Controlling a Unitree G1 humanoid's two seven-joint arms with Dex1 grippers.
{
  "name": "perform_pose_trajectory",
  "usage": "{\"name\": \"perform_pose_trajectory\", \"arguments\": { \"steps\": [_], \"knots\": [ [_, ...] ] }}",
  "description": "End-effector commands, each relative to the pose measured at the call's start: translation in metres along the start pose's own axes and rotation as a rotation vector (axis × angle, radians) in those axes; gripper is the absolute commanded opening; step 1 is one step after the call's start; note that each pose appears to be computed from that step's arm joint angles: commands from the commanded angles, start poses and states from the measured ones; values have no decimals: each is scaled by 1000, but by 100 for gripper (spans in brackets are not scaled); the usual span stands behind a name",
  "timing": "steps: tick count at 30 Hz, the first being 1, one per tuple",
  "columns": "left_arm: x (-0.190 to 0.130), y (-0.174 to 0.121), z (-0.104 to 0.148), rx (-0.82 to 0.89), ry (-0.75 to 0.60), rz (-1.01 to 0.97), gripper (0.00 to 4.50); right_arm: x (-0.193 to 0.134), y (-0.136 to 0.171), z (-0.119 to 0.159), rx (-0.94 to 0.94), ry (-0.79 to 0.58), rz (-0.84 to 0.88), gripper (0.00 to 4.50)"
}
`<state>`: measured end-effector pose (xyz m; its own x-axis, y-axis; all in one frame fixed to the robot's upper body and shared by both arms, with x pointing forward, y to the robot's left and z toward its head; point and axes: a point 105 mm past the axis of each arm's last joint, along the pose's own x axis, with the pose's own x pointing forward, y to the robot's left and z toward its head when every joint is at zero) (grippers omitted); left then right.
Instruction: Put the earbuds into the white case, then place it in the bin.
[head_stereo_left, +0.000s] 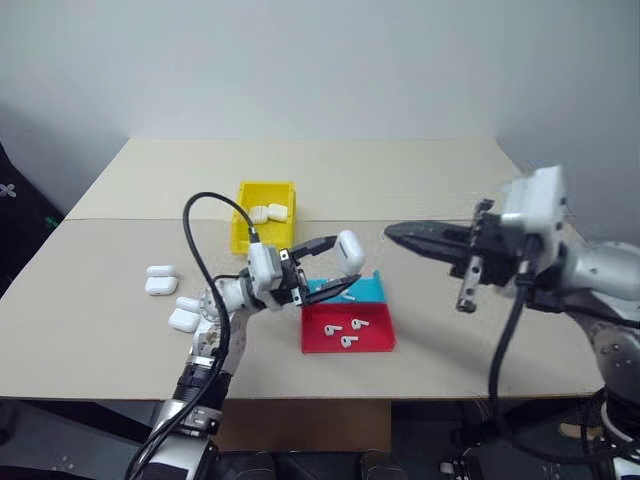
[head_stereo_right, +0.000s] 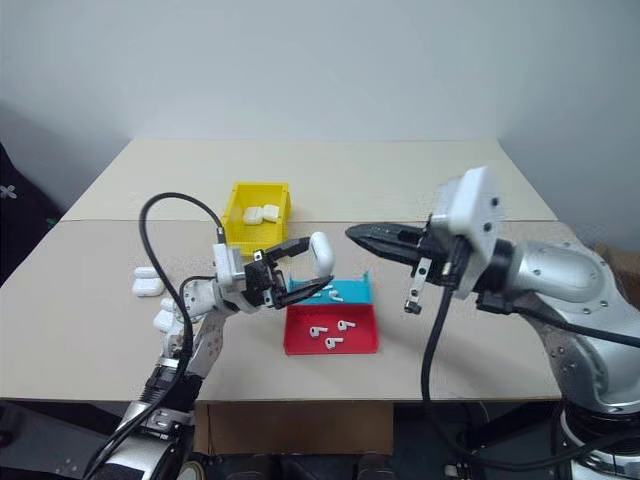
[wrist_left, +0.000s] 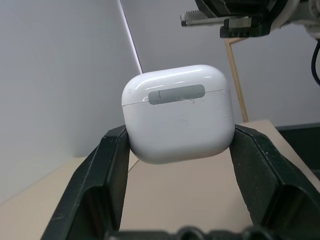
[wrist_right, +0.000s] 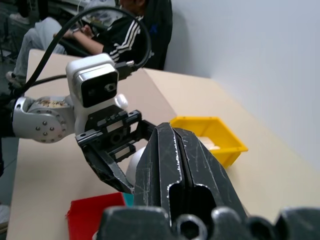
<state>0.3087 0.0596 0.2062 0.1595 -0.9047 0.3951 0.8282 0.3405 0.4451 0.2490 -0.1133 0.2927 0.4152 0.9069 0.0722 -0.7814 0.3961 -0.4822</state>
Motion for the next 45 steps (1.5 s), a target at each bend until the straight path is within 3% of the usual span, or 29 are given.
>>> {"name": "perform_pose_trajectory", "arguments": {
  "steps": [1,6,9,12,14,17,26,30,35,38,43,45],
  "knots": [
    [-6,18,29,57,-41,97,274,-7,-9,5,-42,7,-54,2],
    [-14,72,41,167,144,446,274,-6,-11,-2,-19,13,-80,2],
    [-12,114,55,274,178,672,274,-4,-9,-8,-8,27,-67,2],
    [-18,154,35,228,470,827,274,-1,-10,-15,-6,51,-70,2],
    [-26,169,20,291,614,866,274,0,-11,-18,-8,62,-76,2],
    [-37,179,0,269,752,929,274,1,-8,-21,-35,75,-59,2],
    [-45,162,-46,105,907,857,274,-1,-6,-32,-39,131,-78,2],
    [-50,164,-52,83,917,894,274,-2,-5,-36,-34,144,-85,2],
    [-45,162,-57,9,871,874,446,-2,-4,-39,-29,152,-93,0],
    [-36,161,-54,41,836,847,449,-2,-4,-40,-29,154,-93,0],
    [-18,163,-26,34,611,851,449,-2,-5,-40,-40,158,-92,0],
    [-16,157,-11,127,507,848,449,-3,-6,-40,-47,160,-93,0]
  ]
}}
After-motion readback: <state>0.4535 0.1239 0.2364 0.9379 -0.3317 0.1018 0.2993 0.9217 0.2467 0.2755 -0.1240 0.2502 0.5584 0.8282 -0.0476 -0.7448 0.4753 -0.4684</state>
